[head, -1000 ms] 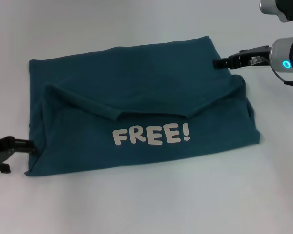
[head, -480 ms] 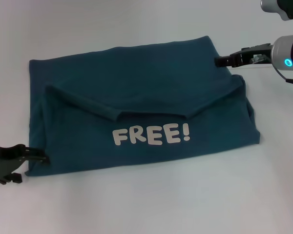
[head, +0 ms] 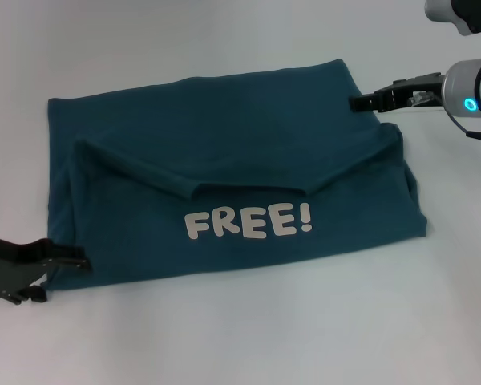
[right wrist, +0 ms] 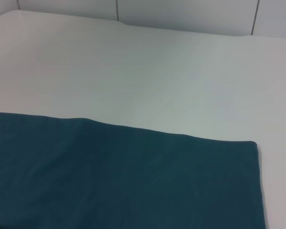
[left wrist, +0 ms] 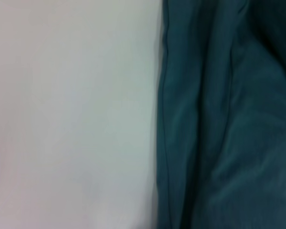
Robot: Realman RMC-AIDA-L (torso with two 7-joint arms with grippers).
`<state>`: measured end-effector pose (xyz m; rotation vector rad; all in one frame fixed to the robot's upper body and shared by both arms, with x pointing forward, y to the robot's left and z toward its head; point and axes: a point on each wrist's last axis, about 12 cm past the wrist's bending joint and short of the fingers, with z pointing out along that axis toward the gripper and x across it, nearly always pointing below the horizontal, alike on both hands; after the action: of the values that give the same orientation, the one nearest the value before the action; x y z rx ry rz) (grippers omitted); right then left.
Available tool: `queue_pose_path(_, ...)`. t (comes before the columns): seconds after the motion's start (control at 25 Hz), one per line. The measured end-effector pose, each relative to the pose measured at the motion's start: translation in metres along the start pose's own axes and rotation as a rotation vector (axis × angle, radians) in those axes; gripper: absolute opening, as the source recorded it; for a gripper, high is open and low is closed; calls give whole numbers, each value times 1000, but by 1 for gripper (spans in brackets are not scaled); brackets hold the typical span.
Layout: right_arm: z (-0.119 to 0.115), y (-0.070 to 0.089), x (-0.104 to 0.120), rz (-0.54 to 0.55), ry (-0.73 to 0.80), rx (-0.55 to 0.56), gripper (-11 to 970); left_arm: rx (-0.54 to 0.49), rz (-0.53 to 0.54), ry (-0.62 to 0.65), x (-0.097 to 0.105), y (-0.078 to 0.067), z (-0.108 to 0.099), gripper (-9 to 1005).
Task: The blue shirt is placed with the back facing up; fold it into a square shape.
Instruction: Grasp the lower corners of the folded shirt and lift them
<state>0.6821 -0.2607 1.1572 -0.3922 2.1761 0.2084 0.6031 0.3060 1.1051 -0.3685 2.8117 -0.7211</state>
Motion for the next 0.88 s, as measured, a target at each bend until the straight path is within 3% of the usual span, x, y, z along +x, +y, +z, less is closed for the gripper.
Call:
queue_pose_path(0.32, 0, -1, 3, 3, 5, 2, 929, 14, 3, 5, 0, -5, 7, 932)
queue_pose_path(0.72, -1, -2, 8, 7, 18, -2, 929, 50, 93, -8, -2, -12, 10, 933)
queue_pose_path(0.88, -3, -4, 9, 8, 16, 2, 928, 53, 105, -1, 0, -12, 11, 832)
